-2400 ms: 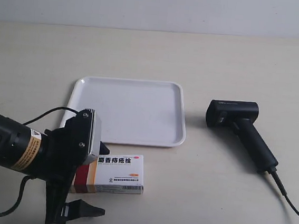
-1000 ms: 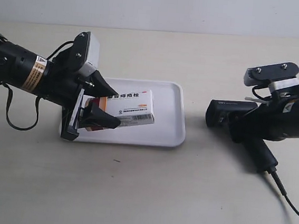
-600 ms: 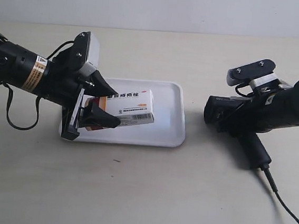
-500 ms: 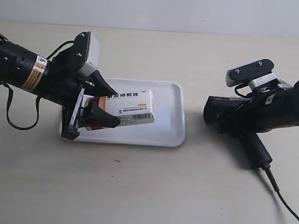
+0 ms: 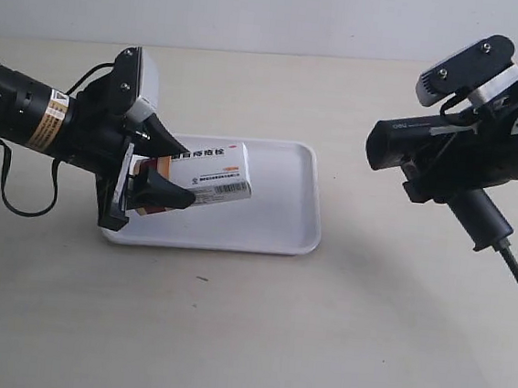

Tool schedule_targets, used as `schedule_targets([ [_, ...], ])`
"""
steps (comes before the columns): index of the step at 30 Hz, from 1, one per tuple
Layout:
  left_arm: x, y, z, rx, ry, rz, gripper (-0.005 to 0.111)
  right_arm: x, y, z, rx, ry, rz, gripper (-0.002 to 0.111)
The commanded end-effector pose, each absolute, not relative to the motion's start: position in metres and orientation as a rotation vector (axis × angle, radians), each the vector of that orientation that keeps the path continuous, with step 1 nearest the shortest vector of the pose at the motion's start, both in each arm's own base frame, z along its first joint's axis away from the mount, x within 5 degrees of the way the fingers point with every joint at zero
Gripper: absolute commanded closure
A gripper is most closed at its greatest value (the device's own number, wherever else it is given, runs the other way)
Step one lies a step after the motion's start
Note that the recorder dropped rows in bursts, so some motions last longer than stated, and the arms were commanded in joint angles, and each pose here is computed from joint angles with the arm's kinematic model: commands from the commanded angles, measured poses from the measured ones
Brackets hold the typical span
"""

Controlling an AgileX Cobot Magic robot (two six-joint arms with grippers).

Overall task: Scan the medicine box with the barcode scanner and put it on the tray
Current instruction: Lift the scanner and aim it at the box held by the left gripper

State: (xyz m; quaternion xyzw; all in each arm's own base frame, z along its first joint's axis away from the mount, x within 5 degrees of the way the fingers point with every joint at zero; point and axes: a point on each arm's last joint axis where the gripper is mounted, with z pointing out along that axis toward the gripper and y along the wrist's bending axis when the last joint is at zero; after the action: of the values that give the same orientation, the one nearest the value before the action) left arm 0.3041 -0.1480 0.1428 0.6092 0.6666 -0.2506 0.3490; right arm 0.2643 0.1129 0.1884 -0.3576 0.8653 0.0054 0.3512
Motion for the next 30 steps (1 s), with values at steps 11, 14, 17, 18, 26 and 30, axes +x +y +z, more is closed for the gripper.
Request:
schedule_targets([
  [11, 0.306, -0.147, 0.146, 1.576, 1.703, -0.644, 0.107, 0.276, 0.117, 0.214, -1.021, 2.102, -0.063, 0.108],
  [14, 0.306, -0.147, 0.146, 1.584, 1.694, -0.639, 0.107, 0.277, 0.118, 0.215, -1.027, 2.094, -0.067, 0.108],
  [17, 0.307, -0.147, 0.146, 1.586, 1.695, -0.629, 0.107, 0.277, 0.118, 0.215, -1.047, 2.078, -0.078, 0.108],
  [18, 0.307, -0.147, 0.145, 1.586, 1.698, -0.631, 0.107, 0.277, 0.118, 0.215, -1.052, 2.074, -0.081, 0.108],
  [26, 0.308, -0.148, 0.141, 1.585, 1.692, -0.642, 0.107, 0.285, 0.121, 0.188, -1.106, 2.128, -0.086, 0.108],
  [30, 0.309, -0.148, 0.136, 1.578, 1.694, -0.646, 0.107, 0.287, 0.123, 0.181, -1.116, 2.146, -0.082, 0.108],
])
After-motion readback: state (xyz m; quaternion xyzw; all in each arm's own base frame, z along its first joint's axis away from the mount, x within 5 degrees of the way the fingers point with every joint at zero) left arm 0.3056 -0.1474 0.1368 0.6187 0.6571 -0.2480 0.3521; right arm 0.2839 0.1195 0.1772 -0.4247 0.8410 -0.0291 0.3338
